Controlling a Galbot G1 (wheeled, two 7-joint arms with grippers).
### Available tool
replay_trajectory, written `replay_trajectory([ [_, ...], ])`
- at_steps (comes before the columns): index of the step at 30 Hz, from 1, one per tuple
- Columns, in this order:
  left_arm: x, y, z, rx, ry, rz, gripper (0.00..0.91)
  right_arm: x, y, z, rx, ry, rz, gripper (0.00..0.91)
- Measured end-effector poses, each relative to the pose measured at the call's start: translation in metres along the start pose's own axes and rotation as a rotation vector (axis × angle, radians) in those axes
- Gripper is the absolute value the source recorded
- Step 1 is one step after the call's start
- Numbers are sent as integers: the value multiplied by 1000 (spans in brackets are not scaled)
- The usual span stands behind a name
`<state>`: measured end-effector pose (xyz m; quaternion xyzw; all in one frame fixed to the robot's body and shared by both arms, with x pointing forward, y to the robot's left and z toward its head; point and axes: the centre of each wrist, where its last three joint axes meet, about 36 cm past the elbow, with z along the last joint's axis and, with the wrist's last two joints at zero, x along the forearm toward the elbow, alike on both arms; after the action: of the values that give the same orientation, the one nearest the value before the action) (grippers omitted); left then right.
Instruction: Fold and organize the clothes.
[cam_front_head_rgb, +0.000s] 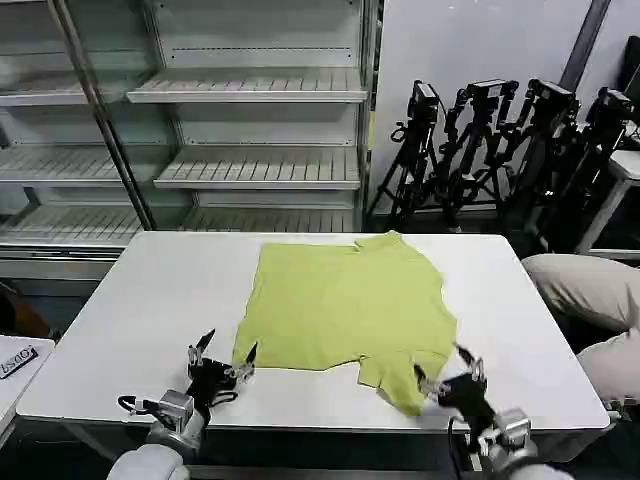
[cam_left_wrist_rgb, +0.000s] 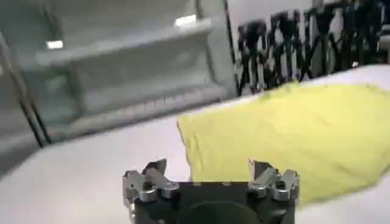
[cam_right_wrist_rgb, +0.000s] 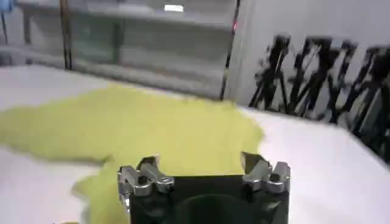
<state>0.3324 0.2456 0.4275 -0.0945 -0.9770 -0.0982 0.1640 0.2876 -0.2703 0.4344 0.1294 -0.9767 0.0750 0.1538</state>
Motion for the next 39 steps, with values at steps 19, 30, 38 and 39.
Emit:
replay_trajectory([
  [19, -10, 6, 10, 112, 139, -10, 10, 15, 23, 9, -125, 160, 12, 0],
  [30, -9, 0, 7, 137, 148, 15, 10, 13, 24, 4, -168, 173, -24, 0],
  [38, -10, -9, -7, 141, 109, 24, 10, 7, 17, -4, -187, 129, -50, 0],
  [39, -11, -10, -9, 140, 102, 21, 10, 5, 15, -7, -191, 122, -49, 0],
])
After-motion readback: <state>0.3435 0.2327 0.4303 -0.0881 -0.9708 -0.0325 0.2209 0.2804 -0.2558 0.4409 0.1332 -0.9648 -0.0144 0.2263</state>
